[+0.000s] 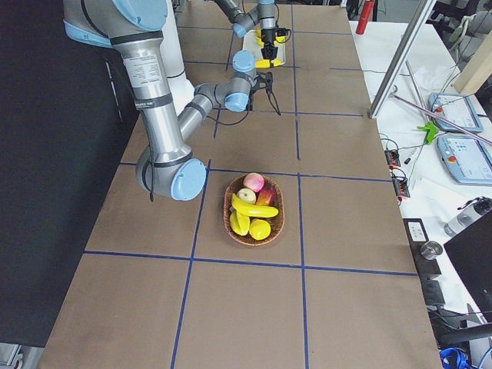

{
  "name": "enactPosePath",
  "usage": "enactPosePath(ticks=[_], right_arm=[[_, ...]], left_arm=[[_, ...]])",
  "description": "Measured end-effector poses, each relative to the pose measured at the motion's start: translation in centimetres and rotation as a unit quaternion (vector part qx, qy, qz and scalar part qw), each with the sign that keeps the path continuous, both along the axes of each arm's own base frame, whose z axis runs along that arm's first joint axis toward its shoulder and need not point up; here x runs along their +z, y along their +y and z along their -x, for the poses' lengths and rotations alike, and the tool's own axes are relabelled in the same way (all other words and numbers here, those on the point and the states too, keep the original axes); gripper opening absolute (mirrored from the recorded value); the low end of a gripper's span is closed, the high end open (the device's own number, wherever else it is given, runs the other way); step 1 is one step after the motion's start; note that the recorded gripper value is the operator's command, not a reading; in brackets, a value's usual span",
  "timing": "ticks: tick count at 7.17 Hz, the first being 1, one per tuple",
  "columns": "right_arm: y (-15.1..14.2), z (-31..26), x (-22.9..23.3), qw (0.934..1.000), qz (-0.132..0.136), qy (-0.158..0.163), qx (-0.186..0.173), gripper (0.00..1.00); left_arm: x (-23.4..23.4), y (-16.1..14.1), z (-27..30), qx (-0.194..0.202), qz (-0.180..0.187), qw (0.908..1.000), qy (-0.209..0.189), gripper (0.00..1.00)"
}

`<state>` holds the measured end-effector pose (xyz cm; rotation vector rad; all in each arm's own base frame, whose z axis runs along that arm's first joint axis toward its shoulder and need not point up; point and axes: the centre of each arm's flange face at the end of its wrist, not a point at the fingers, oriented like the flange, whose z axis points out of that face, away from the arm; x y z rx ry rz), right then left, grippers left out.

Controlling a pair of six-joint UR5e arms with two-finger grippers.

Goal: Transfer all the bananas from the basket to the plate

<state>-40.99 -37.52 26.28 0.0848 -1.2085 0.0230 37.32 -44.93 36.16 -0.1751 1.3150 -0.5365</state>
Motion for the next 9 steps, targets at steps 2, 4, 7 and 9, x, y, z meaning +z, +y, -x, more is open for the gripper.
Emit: enactPosePath(ticks=[2,4,7,9], right_arm=[[-2.3,-6.0,7.7,0.9976,-0.036,0.056,-0.019,0.99],[-3.5,-12.9,14.8,0.9910,-0.076,0.099,-0.048,0.99],[-3.1,-18.9,22.0,0.9765,-0.130,0.148,-0.088,0.99],[-3.0,-19.3,22.8,0.9745,-0.135,0.153,-0.093,0.99]], left_arm=[[8.1,-1.2,7.1,-0.024,-0.012,0.9974,-0.067,0.00],[13.9,-0.6,11.5,-0.007,-0.026,0.9920,-0.123,0.00],[20.9,-1.3,13.4,-0.013,0.011,0.9836,-0.179,0.06],[23.0,-1.6,14.0,-0.024,0.017,0.9792,-0.201,0.91]])
